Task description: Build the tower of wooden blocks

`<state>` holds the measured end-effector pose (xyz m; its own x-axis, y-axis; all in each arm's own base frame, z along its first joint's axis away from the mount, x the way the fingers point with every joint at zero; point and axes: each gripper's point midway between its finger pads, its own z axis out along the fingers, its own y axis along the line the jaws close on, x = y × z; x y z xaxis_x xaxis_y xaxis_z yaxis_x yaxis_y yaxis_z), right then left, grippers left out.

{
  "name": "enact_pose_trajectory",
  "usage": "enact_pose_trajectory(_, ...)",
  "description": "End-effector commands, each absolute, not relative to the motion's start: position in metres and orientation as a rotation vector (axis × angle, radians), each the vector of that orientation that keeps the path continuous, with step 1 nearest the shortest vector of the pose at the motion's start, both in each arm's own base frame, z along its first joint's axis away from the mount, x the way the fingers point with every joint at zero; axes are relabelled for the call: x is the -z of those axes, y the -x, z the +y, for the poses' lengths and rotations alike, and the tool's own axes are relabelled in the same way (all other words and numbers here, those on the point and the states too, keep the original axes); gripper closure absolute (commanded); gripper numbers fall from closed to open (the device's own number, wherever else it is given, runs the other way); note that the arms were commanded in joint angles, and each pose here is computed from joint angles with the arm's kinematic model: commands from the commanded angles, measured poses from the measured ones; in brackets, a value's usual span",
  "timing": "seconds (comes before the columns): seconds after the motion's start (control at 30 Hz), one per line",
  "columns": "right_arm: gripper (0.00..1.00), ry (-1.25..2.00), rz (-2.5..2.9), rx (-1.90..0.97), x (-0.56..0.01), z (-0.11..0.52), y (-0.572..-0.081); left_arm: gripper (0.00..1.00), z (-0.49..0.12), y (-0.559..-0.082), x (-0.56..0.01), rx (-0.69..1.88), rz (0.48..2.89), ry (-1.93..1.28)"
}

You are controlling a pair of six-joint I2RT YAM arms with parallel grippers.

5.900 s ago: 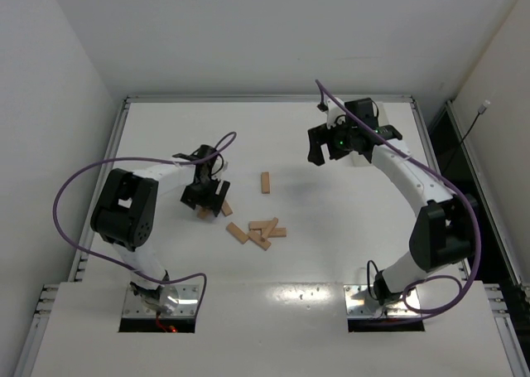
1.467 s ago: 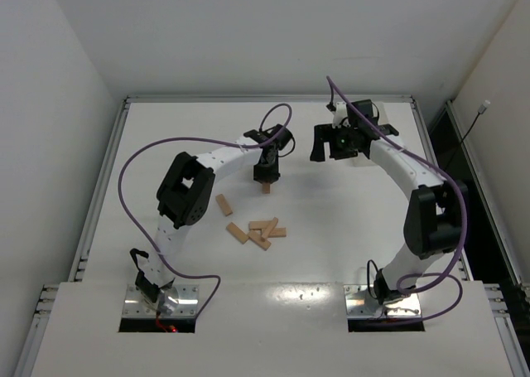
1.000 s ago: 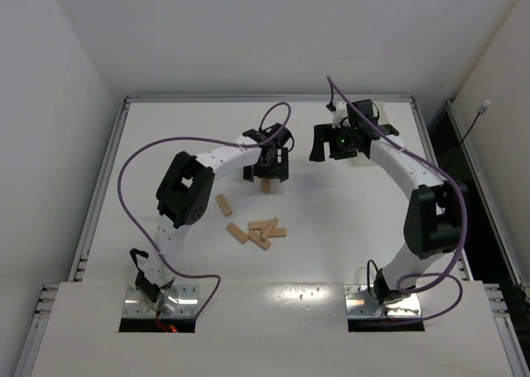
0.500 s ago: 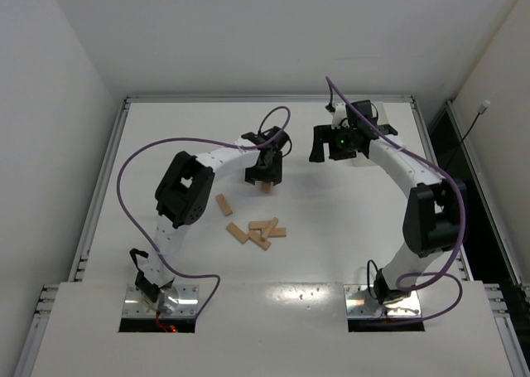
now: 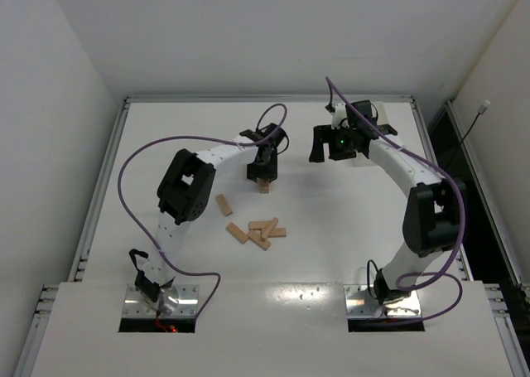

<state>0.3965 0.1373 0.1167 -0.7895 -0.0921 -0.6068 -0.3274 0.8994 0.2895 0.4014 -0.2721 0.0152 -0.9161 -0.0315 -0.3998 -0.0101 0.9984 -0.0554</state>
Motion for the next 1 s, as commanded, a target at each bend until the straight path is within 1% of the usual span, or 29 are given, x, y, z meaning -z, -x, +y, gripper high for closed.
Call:
enact_pose_trajectory(0.0, 0.24, 0.333, 2.389, -0.534, -0.134, 0.146, -0.41, 0.57, -0.278, -0.412, -0.019, 0.113, 2.713, 0.029)
enact_pose_trajectory(0.03, 0.24, 0.343, 2.387, -0.53, -0.133, 0.145, -0.41, 0.57, -0.278, -0.412, -0.015, 0.106, 2.721, 0.028)
enact_pose_trajectory(0.2, 0.24, 0.343, 2.387, -0.53, -0.133, 0.145, -0.41, 0.69, -0.279, -0.411, -0.015, 0.116, 2.725, 0.025)
enact_pose_trajectory(0.3, 0.24, 0.343, 2.387, -0.53, -0.133, 0.145, -0.41, 0.81, -0.279, -0.411, -0.015, 0.119, 2.725, 0.038)
enact_pose_trajectory(0.33, 0.24, 0.343, 2.387, -0.53, -0.133, 0.145, -0.41, 0.89, -0.279, -0.411, -0.015, 0.119, 2.725, 0.038)
enact_pose_trajectory(0.37, 0.24, 0.343, 2.387, -0.53, -0.133, 0.145, -0.41, 0.92, -0.278, -0.412, -0.015, 0.107, 2.72, 0.041)
enact_pose_trajectory(0.43, 0.24, 0.343, 2.387, -0.53, -0.133, 0.145, -0.41, 0.97, -0.275, -0.413, -0.015, 0.087, 2.711, 0.045)
enact_pose_trajectory(0.53, 0.24, 0.343, 2.387, -0.53, -0.133, 0.145, -0.41, 1.0, -0.259, -0.417, -0.009, 0.029, 2.708, 0.089)
enact_pose_trajectory(0.67, 0.24, 0.343, 2.387, -0.53, -0.133, 0.145, -0.41, 1.0, -0.244, -0.419, -0.006, -0.016, 2.709, 0.151)
enact_pose_trajectory(0.83, 0.24, 0.343, 2.387, -0.53, -0.133, 0.145, -0.41, 1.0, -0.247, -0.414, -0.002, 0.012, 2.736, 0.144)
enact_pose_trajectory(0.87, 0.24, 0.343, 2.387, -0.53, -0.133, 0.145, -0.41, 0.98, -0.249, -0.416, -0.003, 0.02, 2.729, 0.145)
enact_pose_trajectory(0.9, 0.24, 0.343, 2.387, -0.53, -0.133, 0.145, -0.41, 0.92, -0.249, -0.416, -0.003, 0.02, 2.728, 0.145)
enact_pose_trajectory(0.93, 0.24, 0.343, 2.387, -0.53, -0.133, 0.145, -0.41, 0.81, -0.25, -0.415, -0.003, 0.032, 2.734, 0.142)
enact_pose_trajectory(0.97, 0.24, 0.343, 2.387, -0.53, -0.133, 0.145, -0.41, 0.75, -0.25, -0.415, -0.003, 0.032, 2.734, 0.142)
